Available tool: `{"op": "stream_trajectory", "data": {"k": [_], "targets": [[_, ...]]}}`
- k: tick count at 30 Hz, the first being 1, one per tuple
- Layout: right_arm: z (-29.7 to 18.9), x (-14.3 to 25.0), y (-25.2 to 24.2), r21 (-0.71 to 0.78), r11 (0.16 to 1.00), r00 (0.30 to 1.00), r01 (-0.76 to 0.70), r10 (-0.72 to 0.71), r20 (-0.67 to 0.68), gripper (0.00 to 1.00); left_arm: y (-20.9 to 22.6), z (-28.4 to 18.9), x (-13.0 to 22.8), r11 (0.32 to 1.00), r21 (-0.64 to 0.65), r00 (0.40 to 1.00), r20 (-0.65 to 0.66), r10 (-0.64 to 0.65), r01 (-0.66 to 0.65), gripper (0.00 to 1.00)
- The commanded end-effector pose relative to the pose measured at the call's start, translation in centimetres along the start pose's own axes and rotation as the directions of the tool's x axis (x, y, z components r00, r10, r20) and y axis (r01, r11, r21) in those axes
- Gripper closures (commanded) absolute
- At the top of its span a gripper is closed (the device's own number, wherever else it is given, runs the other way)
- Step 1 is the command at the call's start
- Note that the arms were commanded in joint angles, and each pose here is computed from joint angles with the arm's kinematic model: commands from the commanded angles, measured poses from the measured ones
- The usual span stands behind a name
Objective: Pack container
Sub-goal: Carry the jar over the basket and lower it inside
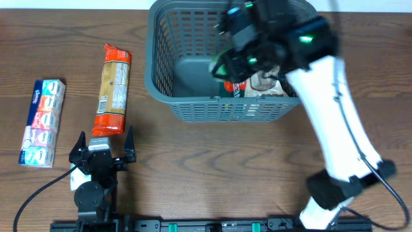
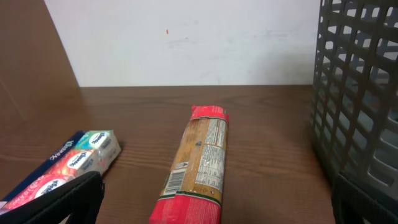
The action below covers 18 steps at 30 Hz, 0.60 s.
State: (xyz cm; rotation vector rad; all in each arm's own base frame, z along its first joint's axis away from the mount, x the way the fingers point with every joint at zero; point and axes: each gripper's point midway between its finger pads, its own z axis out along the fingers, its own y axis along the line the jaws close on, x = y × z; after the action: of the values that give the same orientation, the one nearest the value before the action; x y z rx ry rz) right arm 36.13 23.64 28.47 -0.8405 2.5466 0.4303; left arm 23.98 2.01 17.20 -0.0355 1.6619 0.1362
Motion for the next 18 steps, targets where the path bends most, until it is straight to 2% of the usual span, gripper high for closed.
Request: {"op": "stream_trajectory", "data": {"k": [1, 6, 10, 18], "targets": [[3.0, 0.2, 1.6, -0.027, 0.999, 0.997, 0.046, -0.047, -0.061, 0.99, -0.1, 0.1, 0.3, 1.000, 0.003, 1.000, 0.001, -0.013, 0.013, 0.01], [9.0, 1.8, 2.1, -0.053, 0.998, 0.978, 0.040, -0.050, -0.201, 0.99, -0.1, 0.1, 0.3, 1.000, 0.003, 1.000, 0.001, -0.013, 0.013, 0.01], [12.3, 3.1, 1.1, -0.027, 0.999, 0.958, -0.016, 0.008, -0.285, 0.99, -0.1, 0.1, 0.3, 1.000, 0.003, 1.000, 0.001, -0.013, 0.013, 0.01], [15.0, 3.8, -2.0, 0.072, 0.993, 0.941, -0.094, 0.112, -0.320, 0.99, -0.1, 0.1, 0.3, 1.000, 0.003, 1.000, 0.001, -0.013, 0.013, 0.01]]}}
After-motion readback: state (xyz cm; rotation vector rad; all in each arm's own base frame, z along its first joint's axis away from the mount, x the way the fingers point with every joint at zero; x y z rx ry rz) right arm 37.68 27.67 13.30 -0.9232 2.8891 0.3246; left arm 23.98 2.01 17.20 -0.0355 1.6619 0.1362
